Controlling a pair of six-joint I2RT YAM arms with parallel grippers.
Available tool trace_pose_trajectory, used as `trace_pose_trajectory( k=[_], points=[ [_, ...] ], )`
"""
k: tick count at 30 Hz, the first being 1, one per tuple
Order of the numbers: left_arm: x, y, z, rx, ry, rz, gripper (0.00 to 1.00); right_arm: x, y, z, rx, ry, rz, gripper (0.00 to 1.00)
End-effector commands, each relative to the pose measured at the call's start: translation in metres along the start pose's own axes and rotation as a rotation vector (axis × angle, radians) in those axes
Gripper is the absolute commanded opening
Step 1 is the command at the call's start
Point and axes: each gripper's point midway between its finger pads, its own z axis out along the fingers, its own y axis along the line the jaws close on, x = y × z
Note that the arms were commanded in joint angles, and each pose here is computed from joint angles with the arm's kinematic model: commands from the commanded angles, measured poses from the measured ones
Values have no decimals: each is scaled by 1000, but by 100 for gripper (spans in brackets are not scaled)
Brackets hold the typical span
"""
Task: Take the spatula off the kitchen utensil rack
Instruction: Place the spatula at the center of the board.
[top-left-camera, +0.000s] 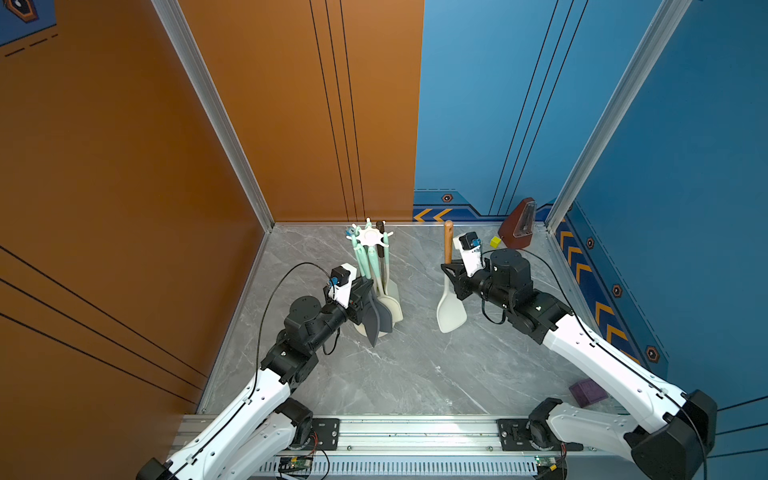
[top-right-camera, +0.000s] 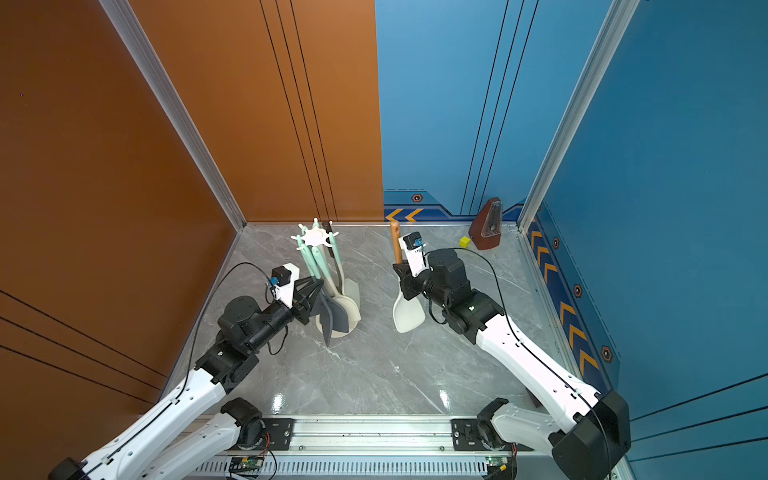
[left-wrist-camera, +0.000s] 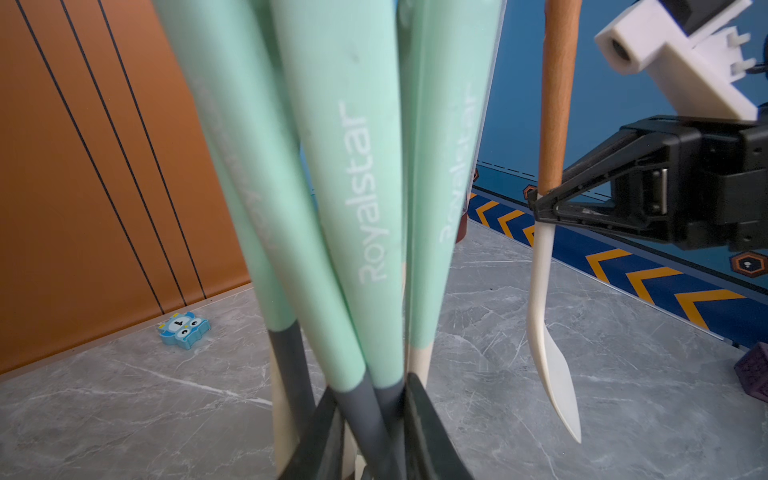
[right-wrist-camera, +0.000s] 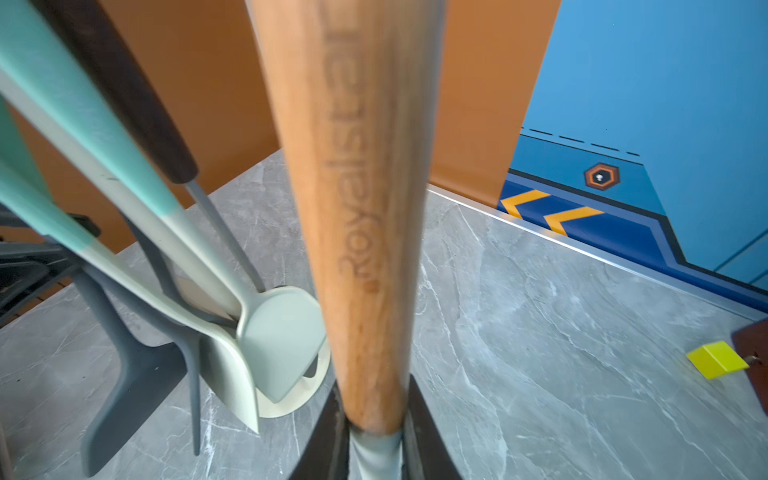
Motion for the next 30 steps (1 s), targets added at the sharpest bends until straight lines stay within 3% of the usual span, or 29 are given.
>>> trace_pose_trajectory(
  k=[1,9,30],
  points=[
    [23,1,2,4,82,19,26,0,-12,-12,12,-2,44,0],
    [25,0,2,5,84,22,26,6,-48,-17,92,23,79,0],
    [24,1,0,0,81,23,26,-30,-163,-55,356,140,111,0]
  ],
)
